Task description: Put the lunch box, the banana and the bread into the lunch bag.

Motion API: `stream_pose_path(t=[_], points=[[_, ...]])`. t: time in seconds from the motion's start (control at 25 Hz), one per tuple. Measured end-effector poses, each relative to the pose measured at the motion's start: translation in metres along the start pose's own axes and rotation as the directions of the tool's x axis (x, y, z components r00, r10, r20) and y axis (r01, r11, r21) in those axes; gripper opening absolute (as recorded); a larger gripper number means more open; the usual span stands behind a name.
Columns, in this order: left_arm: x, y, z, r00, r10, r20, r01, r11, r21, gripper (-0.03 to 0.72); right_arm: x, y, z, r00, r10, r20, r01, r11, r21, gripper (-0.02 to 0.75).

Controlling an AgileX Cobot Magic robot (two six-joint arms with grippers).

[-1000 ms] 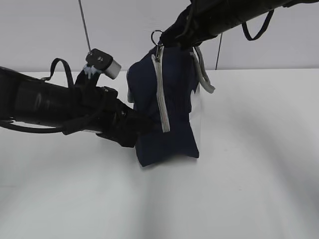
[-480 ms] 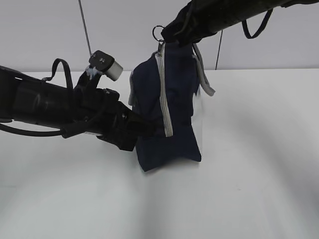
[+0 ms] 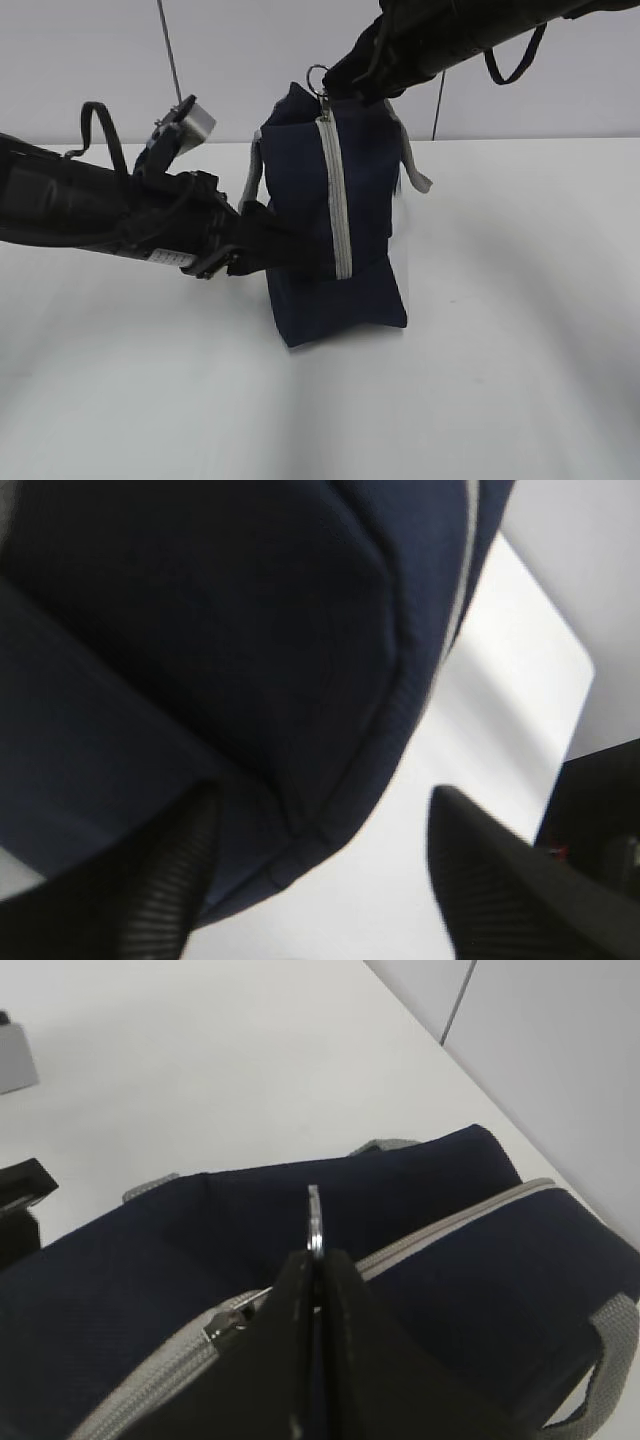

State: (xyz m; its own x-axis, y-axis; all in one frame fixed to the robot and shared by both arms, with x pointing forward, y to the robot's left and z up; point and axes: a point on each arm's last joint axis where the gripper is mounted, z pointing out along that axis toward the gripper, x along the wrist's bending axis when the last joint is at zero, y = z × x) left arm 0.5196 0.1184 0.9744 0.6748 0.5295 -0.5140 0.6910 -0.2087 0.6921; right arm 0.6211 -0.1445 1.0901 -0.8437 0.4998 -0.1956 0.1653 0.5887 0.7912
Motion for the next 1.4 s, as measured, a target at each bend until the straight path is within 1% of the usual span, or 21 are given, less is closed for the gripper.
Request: stream_pose_path(t=[0.04, 0.08, 0.12, 0.2, 0.28, 0.48, 0.6, 0.72, 0.88, 1.0, 1.16, 1.2, 1.24, 1.36, 1.4], points=[[0.002, 0.001, -0.003, 0.998, -0.052, 0.022, 0.052, 0.999, -0.003, 0.479, 0.001, -0.001, 0.0, 1.0, -0.005, -0.012, 0.005, 1.0, 0.008, -0.016], [0.004, 0.002, -0.007, 0.994, -0.095, 0.044, 0.096, 0.995, -0.006, 0.522, 0.002, -0.002, 0.0, 1.0, -0.011, -0.025, 0.011, 1.0, 0.017, -0.016], [0.006, 0.002, -0.01, 0.988, -0.141, 0.057, 0.142, 0.99, -0.009, 0.544, 0.003, -0.002, 0.0, 0.999, -0.017, -0.037, 0.018, 1.0, 0.026, -0.016], [0.008, 0.004, -0.015, 0.972, -0.217, 0.088, 0.218, 0.976, -0.006, 0.555, 0.006, -0.004, 0.0, 0.997, -0.028, -0.065, 0.031, 0.998, 0.046, -0.016], [0.009, 0.007, -0.018, 0.956, -0.275, 0.1, 0.277, 0.961, -0.007, 0.554, 0.007, -0.005, 0.0, 0.996, -0.032, -0.084, 0.036, 0.998, 0.055, -0.016], [0.007, 0.028, -0.022, 0.9, -0.419, 0.122, 0.424, 0.905, -0.026, 0.519, 0.009, -0.006, -0.001, 0.994, -0.035, -0.105, 0.042, 0.997, 0.064, -0.016], [0.009, 0.039, -0.024, 0.891, -0.445, 0.093, 0.45, 0.891, -0.051, 0.491, 0.01, -0.006, -0.001, 0.993, -0.037, -0.109, 0.044, 0.997, 0.066, -0.016], [0.012, 0.043, -0.024, 0.889, -0.454, 0.065, 0.458, 0.886, -0.072, 0.455, 0.01, -0.007, -0.001, 0.993, -0.038, -0.11, 0.046, 0.997, 0.068, -0.016], [0.011, 0.044, -0.025, 0.884, -0.463, 0.066, 0.466, 0.882, -0.068, 0.368, 0.01, -0.007, -0.001, 0.993, -0.038, -0.11, 0.046, 0.997, 0.068, -0.016], [0.008, 0.042, -0.022, 0.89, -0.452, 0.066, 0.455, 0.889, -0.052, 0.338, 0.01, -0.007, -0.001, 0.993, -0.038, -0.11, 0.046, 0.997, 0.068, -0.016], [-0.002, 0.039, -0.014, 0.904, -0.423, 0.068, 0.425, 0.905, -0.012, 0.309, 0.01, -0.007, -0.001, 0.993, -0.038, -0.113, 0.046, 0.997, 0.069, -0.016], [-0.004, 0.038, -0.013, 0.906, -0.418, 0.068, 0.42, 0.908, -0.006, 0.283, 0.01, -0.007, -0.001, 0.993, -0.038, -0.113, 0.046, 0.997, 0.069, -0.016], [-0.005, 0.038, -0.012, 0.908, -0.414, 0.065, 0.415, 0.91, -0.003, 0.24, 0.01, -0.007, -0.001, 0.993, -0.038, -0.113, 0.046, 0.997, 0.069, -0.016], [-0.004, 0.037, -0.011, 0.91, -0.411, 0.056, 0.412, 0.911, -0.005, 0.063, 0.009, -0.007, 0.0, 0.993, -0.039, -0.107, 0.047, 0.997, 0.068, -0.016], [-0.004, 0.037, -0.011, 0.91, -0.411, 0.054, 0.412, 0.911, -0.007, 0.026, 0.009, -0.007, 0.001, 0.994, -0.039, -0.104, 0.046, 0.997, 0.068, -0.016]])
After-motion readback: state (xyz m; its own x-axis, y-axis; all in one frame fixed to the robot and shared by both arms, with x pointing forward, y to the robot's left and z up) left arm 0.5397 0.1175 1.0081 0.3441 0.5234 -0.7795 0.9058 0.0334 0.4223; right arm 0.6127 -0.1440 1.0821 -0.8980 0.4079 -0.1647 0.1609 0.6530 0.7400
